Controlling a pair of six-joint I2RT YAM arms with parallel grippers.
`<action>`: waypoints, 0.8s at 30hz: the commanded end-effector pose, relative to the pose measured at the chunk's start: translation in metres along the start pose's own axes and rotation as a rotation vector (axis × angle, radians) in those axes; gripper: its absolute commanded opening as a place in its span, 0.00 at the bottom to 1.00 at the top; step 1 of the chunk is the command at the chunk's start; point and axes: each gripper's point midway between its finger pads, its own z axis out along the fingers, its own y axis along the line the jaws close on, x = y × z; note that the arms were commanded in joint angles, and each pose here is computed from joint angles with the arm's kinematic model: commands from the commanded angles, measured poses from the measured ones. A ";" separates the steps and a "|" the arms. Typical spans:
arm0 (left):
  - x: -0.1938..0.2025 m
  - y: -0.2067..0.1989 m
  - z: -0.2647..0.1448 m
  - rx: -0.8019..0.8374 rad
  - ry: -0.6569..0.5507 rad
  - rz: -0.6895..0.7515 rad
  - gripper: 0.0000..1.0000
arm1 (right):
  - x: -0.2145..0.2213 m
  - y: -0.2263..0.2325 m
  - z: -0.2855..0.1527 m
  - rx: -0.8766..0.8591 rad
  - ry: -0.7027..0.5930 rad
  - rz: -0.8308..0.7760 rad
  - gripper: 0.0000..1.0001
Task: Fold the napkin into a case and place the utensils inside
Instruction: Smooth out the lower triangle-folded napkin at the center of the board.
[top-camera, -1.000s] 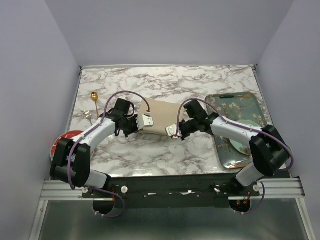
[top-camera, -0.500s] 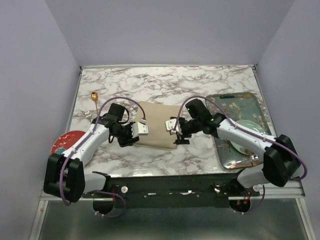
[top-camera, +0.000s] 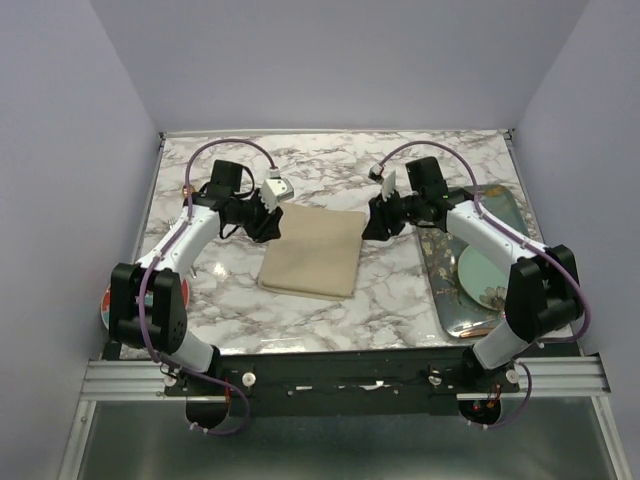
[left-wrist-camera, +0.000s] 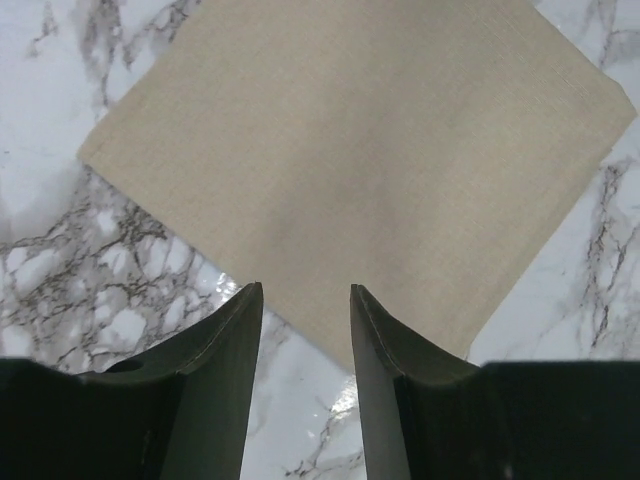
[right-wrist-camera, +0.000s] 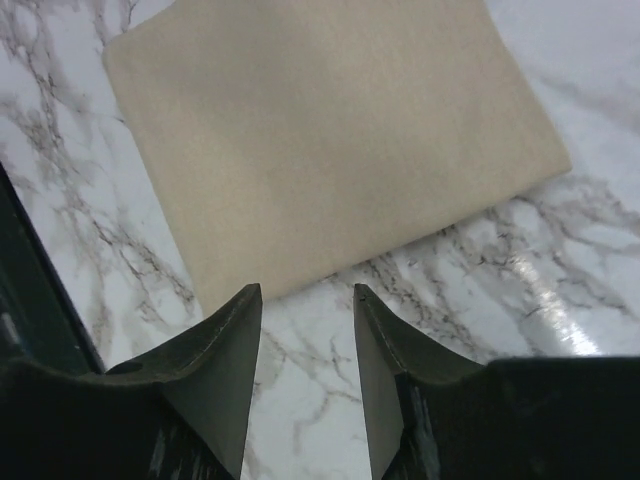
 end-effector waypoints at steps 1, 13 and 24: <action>0.005 -0.050 0.013 0.152 0.004 0.227 0.44 | 0.022 0.020 0.004 -0.045 0.059 0.333 0.48; 0.039 -0.119 0.060 0.257 0.122 0.593 0.51 | 0.062 -0.023 0.038 0.113 0.138 0.574 0.33; 0.008 -0.149 0.098 0.238 0.095 0.786 0.53 | 0.073 -0.036 0.053 0.116 0.166 0.732 0.27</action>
